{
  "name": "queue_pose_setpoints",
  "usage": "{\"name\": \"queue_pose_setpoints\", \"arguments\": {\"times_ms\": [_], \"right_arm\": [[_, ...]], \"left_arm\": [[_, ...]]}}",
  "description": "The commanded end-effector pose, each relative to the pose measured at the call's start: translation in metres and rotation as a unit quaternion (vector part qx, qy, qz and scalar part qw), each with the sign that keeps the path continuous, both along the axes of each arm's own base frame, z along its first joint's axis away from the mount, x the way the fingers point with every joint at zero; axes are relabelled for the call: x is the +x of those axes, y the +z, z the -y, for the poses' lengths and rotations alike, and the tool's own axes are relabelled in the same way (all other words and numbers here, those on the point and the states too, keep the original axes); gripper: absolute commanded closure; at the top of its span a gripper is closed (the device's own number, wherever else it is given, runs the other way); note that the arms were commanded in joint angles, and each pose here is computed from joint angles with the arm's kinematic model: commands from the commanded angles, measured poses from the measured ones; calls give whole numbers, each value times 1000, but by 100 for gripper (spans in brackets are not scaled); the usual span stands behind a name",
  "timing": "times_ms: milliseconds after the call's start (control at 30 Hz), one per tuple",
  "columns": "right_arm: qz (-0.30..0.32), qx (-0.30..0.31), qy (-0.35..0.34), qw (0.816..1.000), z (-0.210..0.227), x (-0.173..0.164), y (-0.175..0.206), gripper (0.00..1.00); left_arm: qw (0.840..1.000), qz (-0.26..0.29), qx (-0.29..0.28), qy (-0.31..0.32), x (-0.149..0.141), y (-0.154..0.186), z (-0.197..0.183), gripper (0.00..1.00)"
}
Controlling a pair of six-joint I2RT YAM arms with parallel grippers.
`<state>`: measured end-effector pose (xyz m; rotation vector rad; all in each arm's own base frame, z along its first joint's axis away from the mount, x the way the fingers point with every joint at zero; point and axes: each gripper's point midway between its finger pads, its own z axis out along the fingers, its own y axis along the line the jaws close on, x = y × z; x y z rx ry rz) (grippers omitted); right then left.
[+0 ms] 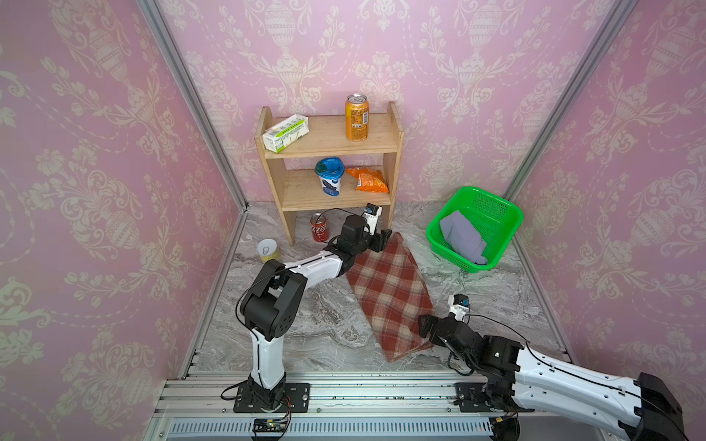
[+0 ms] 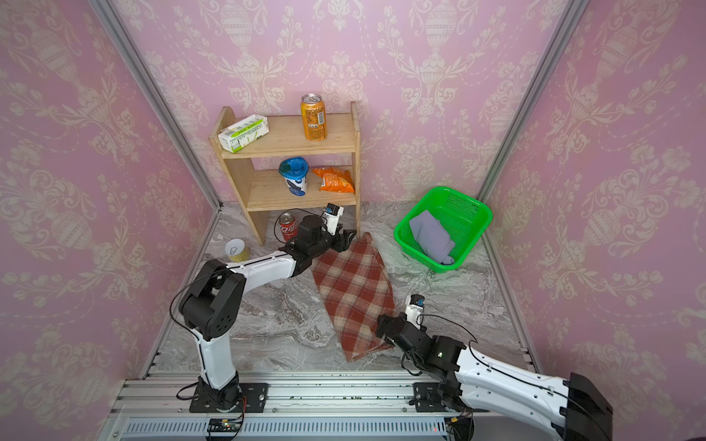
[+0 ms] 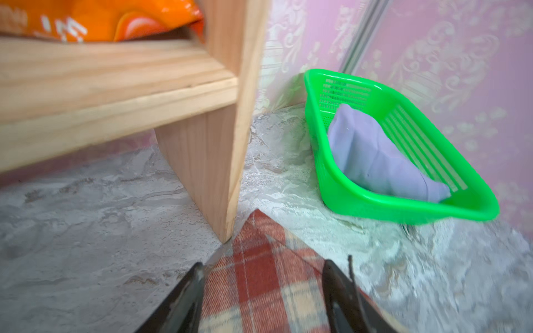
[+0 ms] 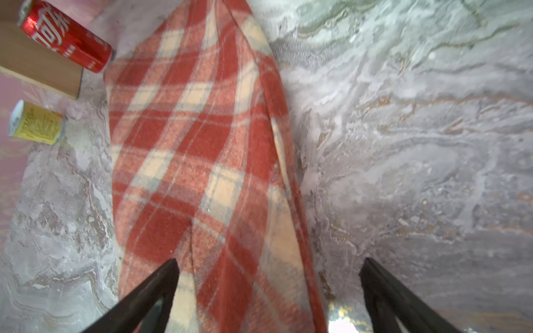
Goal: Roll up the skirts
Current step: Fold the skirt at the center of the board.
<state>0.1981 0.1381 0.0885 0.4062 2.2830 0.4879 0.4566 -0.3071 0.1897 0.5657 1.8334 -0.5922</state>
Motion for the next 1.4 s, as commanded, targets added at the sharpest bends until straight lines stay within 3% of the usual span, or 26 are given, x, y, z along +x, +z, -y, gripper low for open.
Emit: {"name": "queue_pose_setpoints", "arguments": {"times_ms": [0, 67, 133, 200, 267, 433, 500, 867, 1367], "right_arm": [[38, 6, -4, 999, 12, 14, 33, 0], [55, 22, -13, 998, 20, 23, 51, 1], [66, 42, -18, 997, 27, 34, 68, 1], [71, 62, -14, 995, 28, 45, 82, 1], [73, 81, 0, 994, 23, 58, 96, 0], [70, 104, 47, 991, 2, 90, 123, 0], [73, 114, 56, 989, -2, 98, 133, 0], [75, 139, 43, 986, 8, 107, 136, 0], [62, 142, 22, 988, 31, 102, 129, 0]], "left_arm": [[982, 141, 86, -97, -53, 47, 3, 40], [964, 160, 152, -149, -90, 35, 0, 41], [936, 167, 225, -215, -130, 18, 0, 39], [907, 180, 287, -251, -162, 7, -4, 28], [874, 183, 347, -287, -189, -8, -9, 21], [783, 198, 467, -359, -245, -53, -14, 18], [757, 217, 493, -369, -262, -67, -13, 18], [710, 240, 510, -422, -300, -109, 0, 18], [690, 223, 509, -464, -316, -155, 19, 21]]}}
